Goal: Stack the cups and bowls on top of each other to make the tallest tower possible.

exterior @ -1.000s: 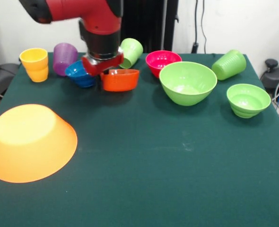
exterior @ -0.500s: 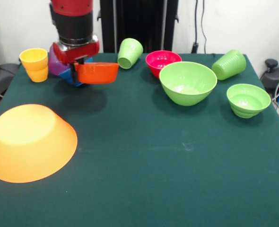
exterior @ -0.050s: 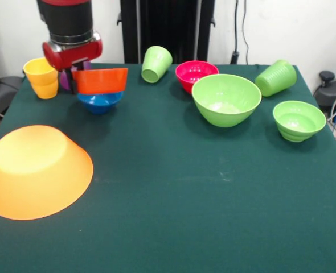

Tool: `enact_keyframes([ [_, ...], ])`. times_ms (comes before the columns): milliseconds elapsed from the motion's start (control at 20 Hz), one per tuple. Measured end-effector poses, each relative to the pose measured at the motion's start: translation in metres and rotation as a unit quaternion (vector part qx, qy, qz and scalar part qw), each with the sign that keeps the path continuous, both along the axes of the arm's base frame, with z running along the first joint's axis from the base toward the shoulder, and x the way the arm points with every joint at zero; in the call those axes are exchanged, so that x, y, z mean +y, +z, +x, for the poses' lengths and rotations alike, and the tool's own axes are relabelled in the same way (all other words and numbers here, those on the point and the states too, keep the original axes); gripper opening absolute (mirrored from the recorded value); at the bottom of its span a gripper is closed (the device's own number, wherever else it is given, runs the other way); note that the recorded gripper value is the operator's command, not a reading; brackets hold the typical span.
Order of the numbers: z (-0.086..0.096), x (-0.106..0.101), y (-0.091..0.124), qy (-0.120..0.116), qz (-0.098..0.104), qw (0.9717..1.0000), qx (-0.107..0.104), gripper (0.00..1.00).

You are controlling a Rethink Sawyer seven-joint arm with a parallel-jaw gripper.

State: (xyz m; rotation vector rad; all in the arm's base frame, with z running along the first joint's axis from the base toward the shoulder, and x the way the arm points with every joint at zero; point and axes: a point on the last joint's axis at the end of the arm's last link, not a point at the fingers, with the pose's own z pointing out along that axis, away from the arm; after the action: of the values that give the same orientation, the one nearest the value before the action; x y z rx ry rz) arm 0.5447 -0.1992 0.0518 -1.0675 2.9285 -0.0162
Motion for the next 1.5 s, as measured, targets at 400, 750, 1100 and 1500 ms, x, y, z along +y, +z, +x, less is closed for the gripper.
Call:
enact_keyframes([
  [400,0.025,-0.032,0.018,0.012,0.003,0.9992,-0.037,0.0],
  [750,0.059,-0.076,0.038,0.028,0.001,0.9964,-0.08,0.0],
  [1100,0.094,-0.117,0.052,0.065,-0.004,0.9928,-0.101,0.0],
  [1500,0.135,-0.163,0.065,0.117,-0.022,0.984,-0.132,0.0],
])
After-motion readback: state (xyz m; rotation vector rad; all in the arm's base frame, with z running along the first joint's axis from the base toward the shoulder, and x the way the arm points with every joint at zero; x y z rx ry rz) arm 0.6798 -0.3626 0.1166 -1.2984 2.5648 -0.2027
